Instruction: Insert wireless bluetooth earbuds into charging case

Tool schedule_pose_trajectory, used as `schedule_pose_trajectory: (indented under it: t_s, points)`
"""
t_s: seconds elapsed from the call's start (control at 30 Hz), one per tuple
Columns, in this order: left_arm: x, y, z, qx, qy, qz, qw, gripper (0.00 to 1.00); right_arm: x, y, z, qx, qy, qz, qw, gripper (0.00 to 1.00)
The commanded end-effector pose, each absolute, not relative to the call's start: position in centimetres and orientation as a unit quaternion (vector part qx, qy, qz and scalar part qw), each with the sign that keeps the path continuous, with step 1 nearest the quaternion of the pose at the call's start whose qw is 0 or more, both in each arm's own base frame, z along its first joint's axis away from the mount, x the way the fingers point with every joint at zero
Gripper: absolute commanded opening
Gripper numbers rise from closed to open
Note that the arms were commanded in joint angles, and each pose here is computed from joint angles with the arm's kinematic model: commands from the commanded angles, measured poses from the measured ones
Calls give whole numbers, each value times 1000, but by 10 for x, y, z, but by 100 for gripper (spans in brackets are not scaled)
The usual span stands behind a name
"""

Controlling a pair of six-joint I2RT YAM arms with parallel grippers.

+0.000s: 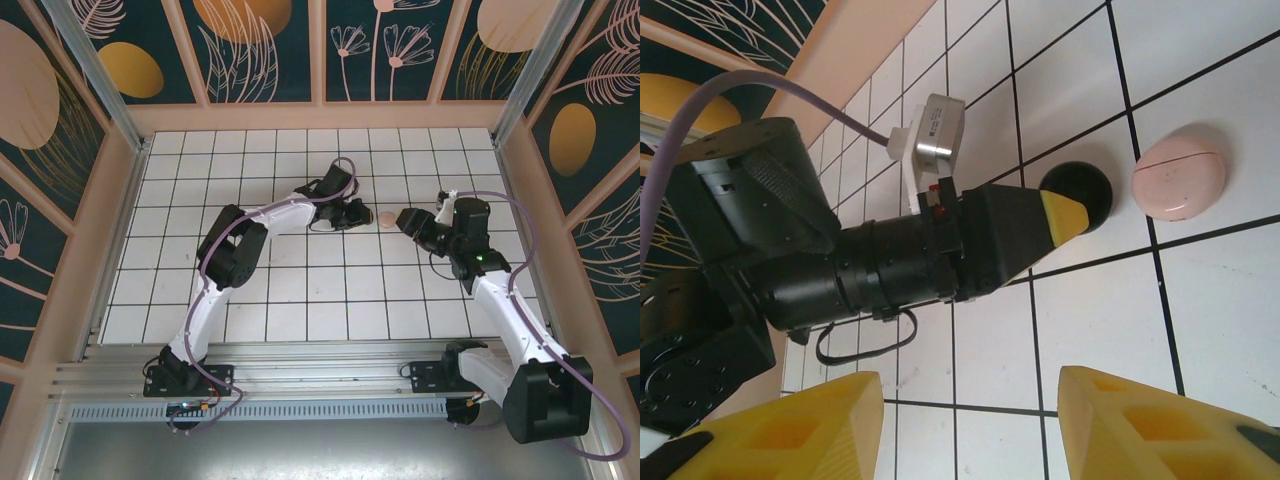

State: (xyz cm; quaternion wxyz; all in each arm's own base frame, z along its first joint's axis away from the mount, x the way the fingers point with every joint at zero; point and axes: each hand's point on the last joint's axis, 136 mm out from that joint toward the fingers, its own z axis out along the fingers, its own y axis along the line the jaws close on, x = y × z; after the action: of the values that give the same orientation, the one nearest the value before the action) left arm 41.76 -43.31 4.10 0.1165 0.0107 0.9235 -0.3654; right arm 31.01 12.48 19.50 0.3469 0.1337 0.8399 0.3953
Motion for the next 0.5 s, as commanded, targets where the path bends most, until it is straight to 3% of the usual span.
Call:
schedule_pose_trajectory:
  t_s: [0.0,0.23,0.33,0.47]
  points:
    - [416,-431,30,14,933,-343,108,20,311,122,206,136,829,401,366,49]
    - [412,-423,22,20,942,-320,101,31,310,119,207,137,832,392,368,49]
    - [416,-417,31,25,945,-305,118,39,311,119,209,137,830,394,370,49]
    - [422,-406,59,46,947,-275,157,44,314,118,214,134,829,389,378,49]
